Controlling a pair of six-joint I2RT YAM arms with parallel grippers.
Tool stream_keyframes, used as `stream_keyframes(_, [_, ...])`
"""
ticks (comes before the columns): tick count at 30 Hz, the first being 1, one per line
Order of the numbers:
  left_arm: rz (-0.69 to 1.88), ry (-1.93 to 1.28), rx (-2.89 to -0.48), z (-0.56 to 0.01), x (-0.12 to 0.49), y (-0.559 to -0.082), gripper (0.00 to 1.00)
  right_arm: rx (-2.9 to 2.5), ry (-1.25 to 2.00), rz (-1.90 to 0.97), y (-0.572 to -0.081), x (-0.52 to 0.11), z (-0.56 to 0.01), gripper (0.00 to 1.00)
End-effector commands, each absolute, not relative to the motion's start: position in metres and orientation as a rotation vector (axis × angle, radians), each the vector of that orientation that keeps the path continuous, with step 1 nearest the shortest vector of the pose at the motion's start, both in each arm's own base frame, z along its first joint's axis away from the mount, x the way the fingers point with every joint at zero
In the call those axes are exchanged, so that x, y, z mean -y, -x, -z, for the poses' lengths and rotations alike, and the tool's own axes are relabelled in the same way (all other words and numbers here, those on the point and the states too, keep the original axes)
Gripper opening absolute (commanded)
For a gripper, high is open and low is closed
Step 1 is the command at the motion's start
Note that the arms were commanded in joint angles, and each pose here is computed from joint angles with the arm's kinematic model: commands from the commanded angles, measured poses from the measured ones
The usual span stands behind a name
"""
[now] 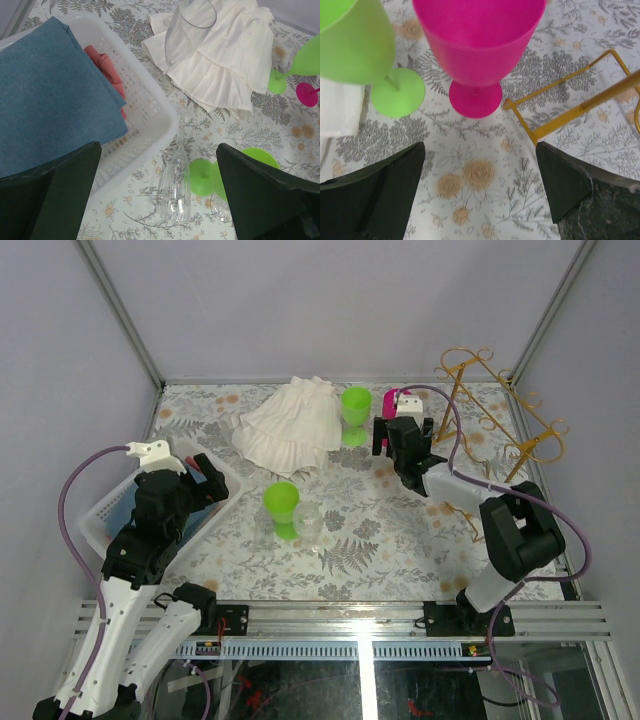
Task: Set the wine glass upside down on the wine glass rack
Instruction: Move the wine glass to the center of the board.
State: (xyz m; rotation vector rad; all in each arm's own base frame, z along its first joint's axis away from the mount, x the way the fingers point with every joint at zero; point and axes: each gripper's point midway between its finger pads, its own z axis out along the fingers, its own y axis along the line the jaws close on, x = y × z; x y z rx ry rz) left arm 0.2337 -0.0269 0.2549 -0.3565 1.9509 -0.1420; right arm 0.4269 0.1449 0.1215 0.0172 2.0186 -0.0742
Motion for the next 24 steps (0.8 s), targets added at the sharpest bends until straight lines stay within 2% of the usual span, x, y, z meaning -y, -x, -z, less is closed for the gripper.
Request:
stream_keyframes(1, [0.138,0.357,-1.922,-0.259,0.025,-0.238,1.00,-1.900,-0.039,-0.025,-0.464,-0.157,-0.151,0.99])
stream_keyframes(24, [0.122,0.377,-1.899,-0.263,0.020,-0.236,1.00,-1.755,-0.117,0.045,-0.544,-0.129,-0.145,1.00])
